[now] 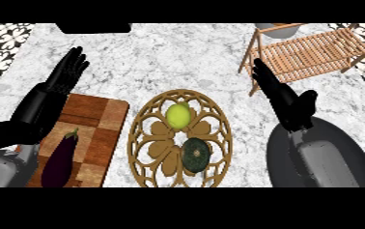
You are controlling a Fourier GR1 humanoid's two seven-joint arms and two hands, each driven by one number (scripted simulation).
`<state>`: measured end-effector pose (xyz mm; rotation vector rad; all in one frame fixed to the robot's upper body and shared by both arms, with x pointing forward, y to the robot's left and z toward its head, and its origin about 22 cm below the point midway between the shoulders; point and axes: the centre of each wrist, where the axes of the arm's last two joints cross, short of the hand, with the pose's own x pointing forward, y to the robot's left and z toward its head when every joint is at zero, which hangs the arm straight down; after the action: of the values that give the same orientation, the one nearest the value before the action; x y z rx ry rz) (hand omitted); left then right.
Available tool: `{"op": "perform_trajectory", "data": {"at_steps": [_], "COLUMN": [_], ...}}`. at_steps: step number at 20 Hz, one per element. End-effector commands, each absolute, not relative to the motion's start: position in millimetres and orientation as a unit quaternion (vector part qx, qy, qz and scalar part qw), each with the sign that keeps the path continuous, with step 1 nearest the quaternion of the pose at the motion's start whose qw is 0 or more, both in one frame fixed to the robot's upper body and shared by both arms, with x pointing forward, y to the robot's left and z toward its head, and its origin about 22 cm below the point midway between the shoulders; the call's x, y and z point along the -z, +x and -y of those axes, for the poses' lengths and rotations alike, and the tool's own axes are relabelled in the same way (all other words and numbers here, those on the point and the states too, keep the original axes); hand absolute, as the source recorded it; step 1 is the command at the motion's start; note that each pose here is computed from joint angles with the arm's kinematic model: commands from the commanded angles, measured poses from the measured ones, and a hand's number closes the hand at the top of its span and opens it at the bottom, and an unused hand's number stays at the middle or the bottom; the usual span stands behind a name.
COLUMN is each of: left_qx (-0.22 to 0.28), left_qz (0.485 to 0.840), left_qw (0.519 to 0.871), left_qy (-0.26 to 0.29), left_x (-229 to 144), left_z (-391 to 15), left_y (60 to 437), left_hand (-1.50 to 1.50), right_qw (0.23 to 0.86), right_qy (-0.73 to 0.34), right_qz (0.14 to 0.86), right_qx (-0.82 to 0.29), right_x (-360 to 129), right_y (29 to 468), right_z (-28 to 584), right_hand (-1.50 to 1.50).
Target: Pick the pear from the placemat and place it in the tiered shelf
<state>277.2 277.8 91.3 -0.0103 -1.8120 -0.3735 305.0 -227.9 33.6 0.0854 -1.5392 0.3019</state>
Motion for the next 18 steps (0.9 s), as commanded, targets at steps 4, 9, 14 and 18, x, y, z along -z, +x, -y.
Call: {"op": "perform_trajectory", "data": {"at_steps": [4, 9, 14, 18], "left_qx": [0.121, 0.106, 0.086, 0.079], "left_qz": [0.754, 0.720, 0.706, 0.707], "left_qw": [0.645, 0.684, 0.701, 0.701], "left_qy": [0.033, 0.038, 0.051, 0.054], "left_x": [-77.5, -58.6, -61.1, -52.6], "left_z": [-285.0, -272.3, -283.4, -282.9], "left_y": [270.5, 266.0, 266.7, 252.1], "left_hand": [0.00, 0.00, 0.00, 0.00], "right_qw": [0.632, 0.812, 0.796, 0.785], "right_qy": [0.130, -0.068, 0.101, 0.117], "right_qz": [0.764, 0.579, 0.594, 0.600], "right_qx": [0.024, -0.032, -0.059, -0.097], "right_x": [-78.0, -27.0, -36.7, -60.3], "right_y": [351.3, 351.6, 354.0, 347.5], "right_z": [211.8, 234.3, 202.2, 204.4], "right_hand": [1.50, 1.50, -1.50, -1.50]}}
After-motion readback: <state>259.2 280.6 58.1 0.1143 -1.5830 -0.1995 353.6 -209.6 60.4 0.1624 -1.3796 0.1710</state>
